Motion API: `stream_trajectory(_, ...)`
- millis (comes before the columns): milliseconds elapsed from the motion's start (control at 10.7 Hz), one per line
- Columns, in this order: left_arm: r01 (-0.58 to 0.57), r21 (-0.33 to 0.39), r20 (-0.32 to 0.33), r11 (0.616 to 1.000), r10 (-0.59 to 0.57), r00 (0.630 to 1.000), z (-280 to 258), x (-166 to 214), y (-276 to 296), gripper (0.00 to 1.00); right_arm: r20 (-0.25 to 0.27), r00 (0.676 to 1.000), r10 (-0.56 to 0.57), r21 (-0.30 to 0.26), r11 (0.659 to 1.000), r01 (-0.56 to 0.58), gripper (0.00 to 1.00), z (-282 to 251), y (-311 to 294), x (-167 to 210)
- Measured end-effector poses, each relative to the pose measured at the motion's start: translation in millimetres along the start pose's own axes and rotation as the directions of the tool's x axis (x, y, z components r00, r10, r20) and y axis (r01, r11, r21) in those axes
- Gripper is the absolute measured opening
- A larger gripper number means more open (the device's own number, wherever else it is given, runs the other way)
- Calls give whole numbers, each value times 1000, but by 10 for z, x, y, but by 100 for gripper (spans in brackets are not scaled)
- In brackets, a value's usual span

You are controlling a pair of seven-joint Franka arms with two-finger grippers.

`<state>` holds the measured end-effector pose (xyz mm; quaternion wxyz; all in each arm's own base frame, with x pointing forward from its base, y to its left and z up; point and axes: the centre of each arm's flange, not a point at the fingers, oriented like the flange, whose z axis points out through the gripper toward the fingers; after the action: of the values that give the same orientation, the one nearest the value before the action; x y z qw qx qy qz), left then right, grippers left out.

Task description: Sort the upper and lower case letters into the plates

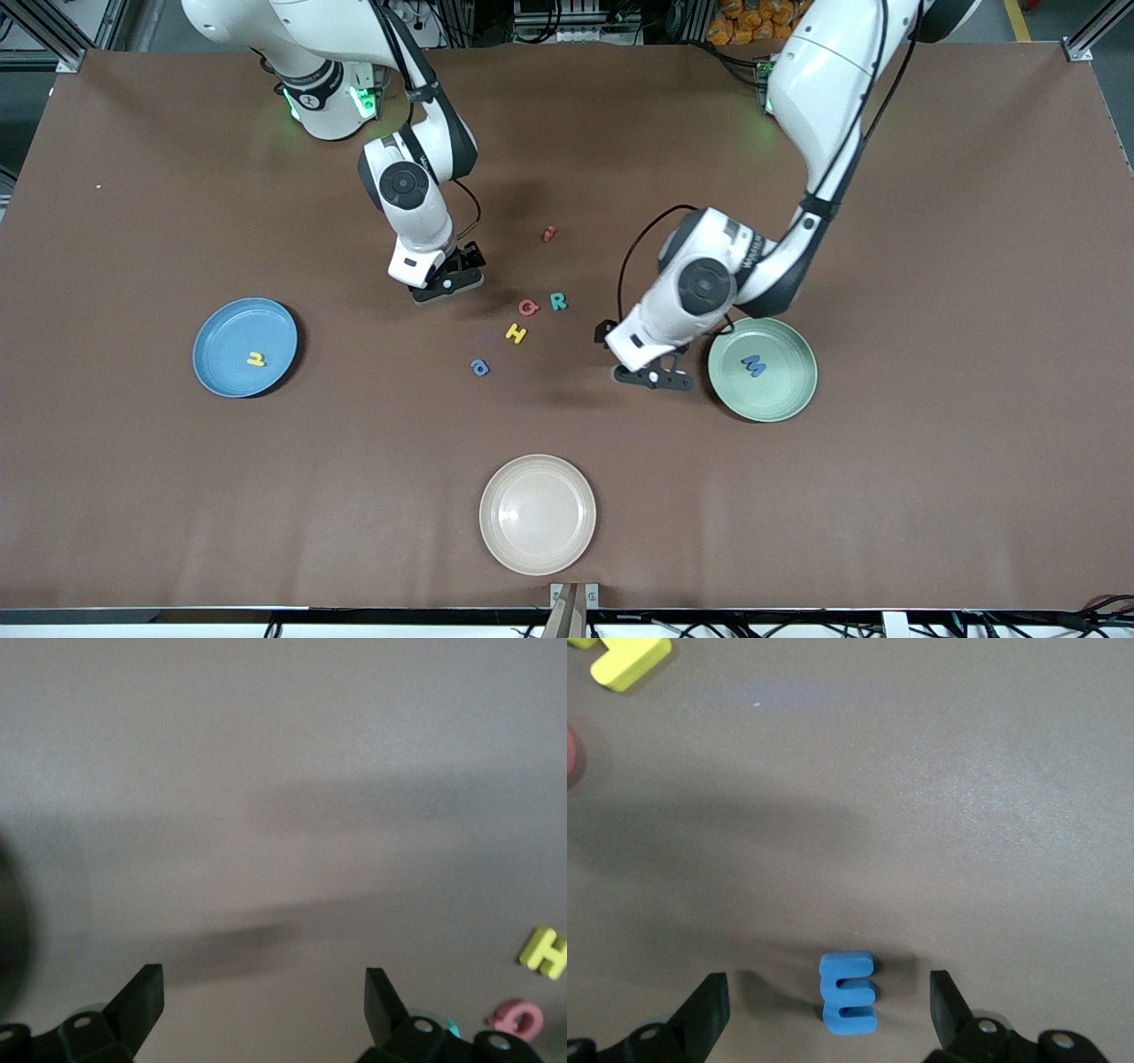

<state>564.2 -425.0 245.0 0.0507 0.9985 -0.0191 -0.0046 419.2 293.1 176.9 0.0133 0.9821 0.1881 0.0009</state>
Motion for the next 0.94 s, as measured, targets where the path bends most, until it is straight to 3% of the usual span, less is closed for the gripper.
stream_trajectory(281, 177, 39, -76, 983, -173, 982, 12, -254, 431, 100, -9, 1000, 0, -6, 1000, 0, 100, 48, 16, -17)
stream_trajectory(469, 148, 37, -106, 988, -143, 984, 48, -334, 593, 100, -9, 1000, -1, -10, 1000, 1, 99, 85, 22, -26)
stream_trajectory(657, 27, -25, -181, 999, -31, 983, 65, -539, 972, 100, -17, 1000, -5, -7, 1000, 5, 76, 64, -7, -21)
stream_trajectory(938, -144, -116, -299, 983, 103, 949, 122, -618, 1205, 100, -27, 1000, -2, -1, 1000, 2, 31, 2, 3, -1)
